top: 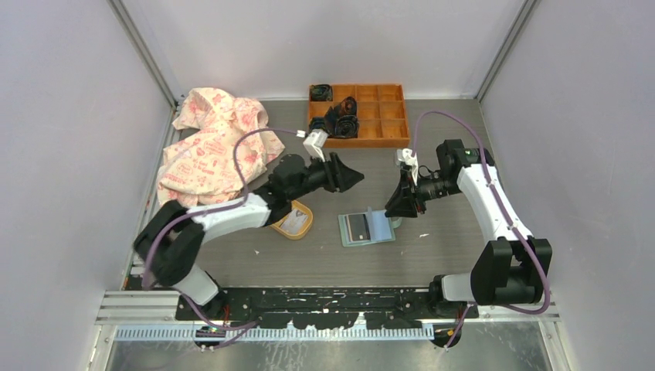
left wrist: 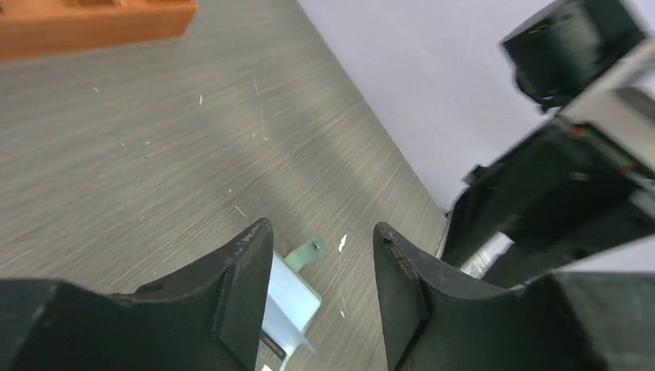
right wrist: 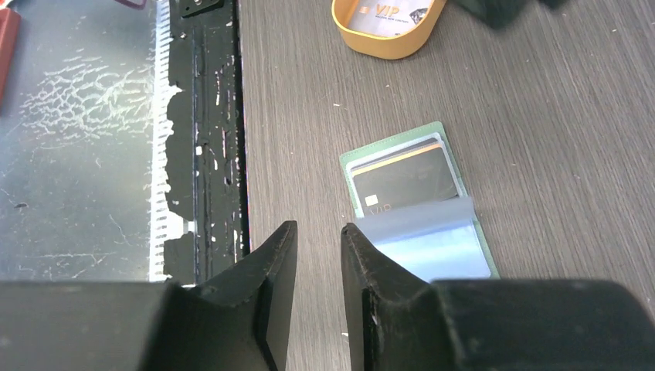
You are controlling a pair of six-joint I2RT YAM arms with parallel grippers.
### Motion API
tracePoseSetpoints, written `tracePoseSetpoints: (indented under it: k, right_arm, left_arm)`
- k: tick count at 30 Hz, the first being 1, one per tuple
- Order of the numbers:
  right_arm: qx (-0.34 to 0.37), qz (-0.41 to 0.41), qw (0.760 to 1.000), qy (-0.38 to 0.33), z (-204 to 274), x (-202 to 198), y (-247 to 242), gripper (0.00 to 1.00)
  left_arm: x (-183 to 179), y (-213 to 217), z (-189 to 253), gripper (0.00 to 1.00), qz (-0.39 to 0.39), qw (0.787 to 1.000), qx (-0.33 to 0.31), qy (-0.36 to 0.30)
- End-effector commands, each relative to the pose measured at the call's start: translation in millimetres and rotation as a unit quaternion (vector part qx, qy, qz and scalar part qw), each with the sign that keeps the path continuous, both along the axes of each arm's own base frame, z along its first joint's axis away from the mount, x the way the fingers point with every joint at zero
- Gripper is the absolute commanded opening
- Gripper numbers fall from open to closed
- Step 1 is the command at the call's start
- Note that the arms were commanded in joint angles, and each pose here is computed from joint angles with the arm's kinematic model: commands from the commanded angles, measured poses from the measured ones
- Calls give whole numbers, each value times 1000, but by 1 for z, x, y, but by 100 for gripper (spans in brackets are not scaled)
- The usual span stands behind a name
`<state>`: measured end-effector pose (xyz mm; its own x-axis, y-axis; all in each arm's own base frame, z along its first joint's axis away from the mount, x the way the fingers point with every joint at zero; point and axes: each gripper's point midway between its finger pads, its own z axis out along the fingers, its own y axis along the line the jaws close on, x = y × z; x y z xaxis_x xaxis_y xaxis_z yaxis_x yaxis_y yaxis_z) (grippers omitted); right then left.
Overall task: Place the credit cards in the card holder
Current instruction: Open the card holder at the center of the board.
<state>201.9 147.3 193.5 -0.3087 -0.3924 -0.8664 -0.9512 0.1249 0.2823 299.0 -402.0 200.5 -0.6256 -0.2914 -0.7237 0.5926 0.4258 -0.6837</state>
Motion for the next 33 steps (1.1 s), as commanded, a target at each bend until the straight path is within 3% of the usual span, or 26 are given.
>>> tracePoseSetpoints:
  k: [1,2,5,7,10,14,20,22,25,27,33]
  right_arm:
    - [10,17,1000,-16,0,-2,1,33]
    - [4,17,1000,-12,-4,0,0,33]
    - [-25,-6,1000,10,-19,10,-3,31]
    - [-55,-31,998,13,-31,21,-2,29]
    - [-114,-72,991,-18,-49,41,2,28]
    - [-189,-36,981,-26,-80,33,11,27]
    - [-316,5,949,-6,-130,33,-4,19]
    - [-346,7,938,4,-142,35,-10,19]
    - [-384,2,923,17,-156,38,-17,19]
    - [-408,-10,913,21,-163,43,-22,19]
    - [-452,-94,887,-3,-168,73,-35,20]
  left_arm:
    - [-15,48,-25,50,46,991,128,-22]
    - [-20,56,-36,46,50,988,147,-8]
    - [-40,64,-62,16,25,984,171,36]
    - [-51,61,-73,5,3,984,166,63]
    - [-62,61,-80,2,-3,983,166,76]
    - [-65,73,-64,2,13,985,168,43]
    - [-74,110,-34,6,48,984,167,-27]
    - [-78,126,-24,12,67,984,158,-47]
    - [-83,153,-3,34,112,982,137,-67]
    - [-89,167,4,44,128,981,125,-72]
    - [-111,177,6,50,117,989,85,-43]
